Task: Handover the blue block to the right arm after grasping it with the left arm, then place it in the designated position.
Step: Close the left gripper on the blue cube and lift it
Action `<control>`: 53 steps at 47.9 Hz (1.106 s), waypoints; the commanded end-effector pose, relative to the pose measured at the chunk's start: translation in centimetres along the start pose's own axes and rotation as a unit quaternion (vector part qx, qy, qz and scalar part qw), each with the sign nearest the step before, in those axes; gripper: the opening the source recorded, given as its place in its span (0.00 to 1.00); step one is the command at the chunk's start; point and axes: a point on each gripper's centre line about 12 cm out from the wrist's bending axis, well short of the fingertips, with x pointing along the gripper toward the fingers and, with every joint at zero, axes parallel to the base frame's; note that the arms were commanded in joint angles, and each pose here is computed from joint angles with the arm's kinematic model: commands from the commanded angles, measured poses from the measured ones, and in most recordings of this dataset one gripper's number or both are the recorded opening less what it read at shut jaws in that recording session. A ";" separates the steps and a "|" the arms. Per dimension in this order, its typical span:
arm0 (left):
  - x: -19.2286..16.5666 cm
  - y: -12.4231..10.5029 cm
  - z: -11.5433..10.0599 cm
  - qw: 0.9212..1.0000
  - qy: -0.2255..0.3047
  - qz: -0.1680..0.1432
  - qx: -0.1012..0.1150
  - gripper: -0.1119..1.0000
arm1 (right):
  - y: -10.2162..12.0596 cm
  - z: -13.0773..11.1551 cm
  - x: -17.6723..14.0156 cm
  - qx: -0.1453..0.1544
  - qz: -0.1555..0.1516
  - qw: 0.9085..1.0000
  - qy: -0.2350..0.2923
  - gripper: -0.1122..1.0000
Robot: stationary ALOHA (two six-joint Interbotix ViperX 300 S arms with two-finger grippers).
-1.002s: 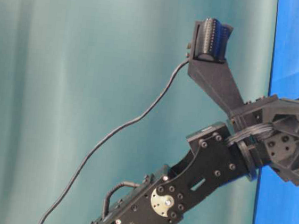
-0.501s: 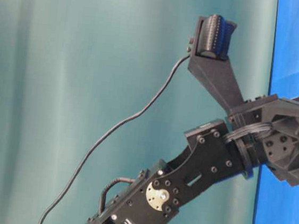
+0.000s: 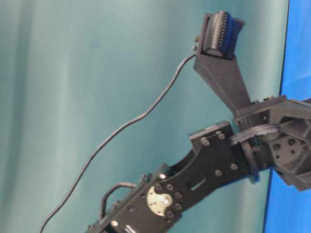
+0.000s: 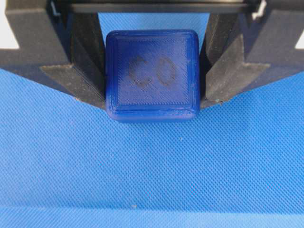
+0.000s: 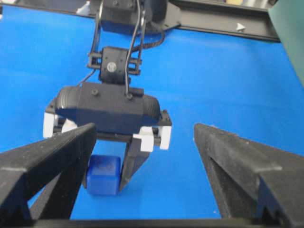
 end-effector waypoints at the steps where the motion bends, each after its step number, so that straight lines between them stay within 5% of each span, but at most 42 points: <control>1: -3.9 -0.2 3.3 0.999 -0.047 -0.004 0.001 0.54 | 0.0 1.0 0.2 -0.001 -0.001 1.000 -0.012 0.97; 53: -21.4 0.0 11.2 0.996 -0.094 0.003 -0.003 0.54 | 0.0 1.1 0.2 -0.001 -0.001 1.000 -0.012 0.97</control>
